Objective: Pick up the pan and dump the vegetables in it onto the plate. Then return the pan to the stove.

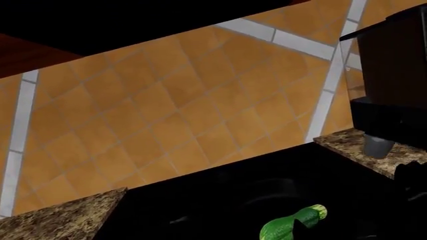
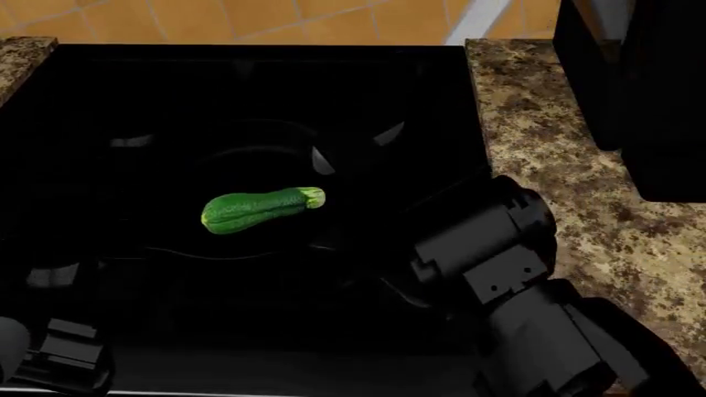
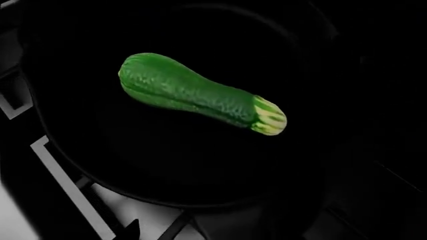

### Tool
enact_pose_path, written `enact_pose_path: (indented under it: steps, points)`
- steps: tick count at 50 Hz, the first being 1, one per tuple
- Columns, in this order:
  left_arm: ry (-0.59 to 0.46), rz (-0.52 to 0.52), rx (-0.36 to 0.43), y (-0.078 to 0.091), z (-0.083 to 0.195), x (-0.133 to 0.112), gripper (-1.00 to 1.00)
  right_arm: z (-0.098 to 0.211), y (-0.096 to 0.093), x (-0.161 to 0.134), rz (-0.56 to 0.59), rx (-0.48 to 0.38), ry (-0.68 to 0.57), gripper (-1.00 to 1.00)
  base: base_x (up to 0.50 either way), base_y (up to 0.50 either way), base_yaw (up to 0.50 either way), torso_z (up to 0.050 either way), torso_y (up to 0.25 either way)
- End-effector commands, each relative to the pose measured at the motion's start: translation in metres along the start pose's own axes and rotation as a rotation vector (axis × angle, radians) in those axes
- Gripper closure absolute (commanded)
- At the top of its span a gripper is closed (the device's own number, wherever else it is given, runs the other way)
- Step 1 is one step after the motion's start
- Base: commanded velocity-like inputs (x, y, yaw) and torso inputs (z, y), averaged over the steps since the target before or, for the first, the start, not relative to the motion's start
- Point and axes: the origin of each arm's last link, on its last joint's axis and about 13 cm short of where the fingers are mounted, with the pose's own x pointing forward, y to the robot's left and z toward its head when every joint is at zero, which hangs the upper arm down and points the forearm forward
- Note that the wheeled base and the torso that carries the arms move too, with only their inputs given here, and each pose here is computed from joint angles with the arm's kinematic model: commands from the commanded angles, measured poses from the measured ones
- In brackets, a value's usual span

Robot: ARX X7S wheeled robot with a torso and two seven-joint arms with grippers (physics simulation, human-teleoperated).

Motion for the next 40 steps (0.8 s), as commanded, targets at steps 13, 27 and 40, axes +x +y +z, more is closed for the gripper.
enact_pose_path:
  steps: [13, 27, 40]
  points:
    - [-0.051, -0.038, -0.034, -0.001, 0.005, -0.001, -1.00, -0.025, 0.001, 0.026, 0.029, 0.065, 0.099, -1.00, 0.00, 0.00, 0.00, 0.000, 0.000]
    - [-0.042, -0.040, -0.041, -0.002, -0.001, -0.002, -1.00, -0.010, 0.013, -0.001, -0.022, -0.052, 0.003, 1.00, 0.00, 0.00, 0.00, 0.000, 0.000]
    - [-0.045, -0.036, -0.046, -0.001, 0.000, -0.005, -1.00, 0.047, 0.034, -0.101, -0.238, -0.209, -0.276, 1.00, 0.00, 0.00, 0.00, 0.000, 0.000]
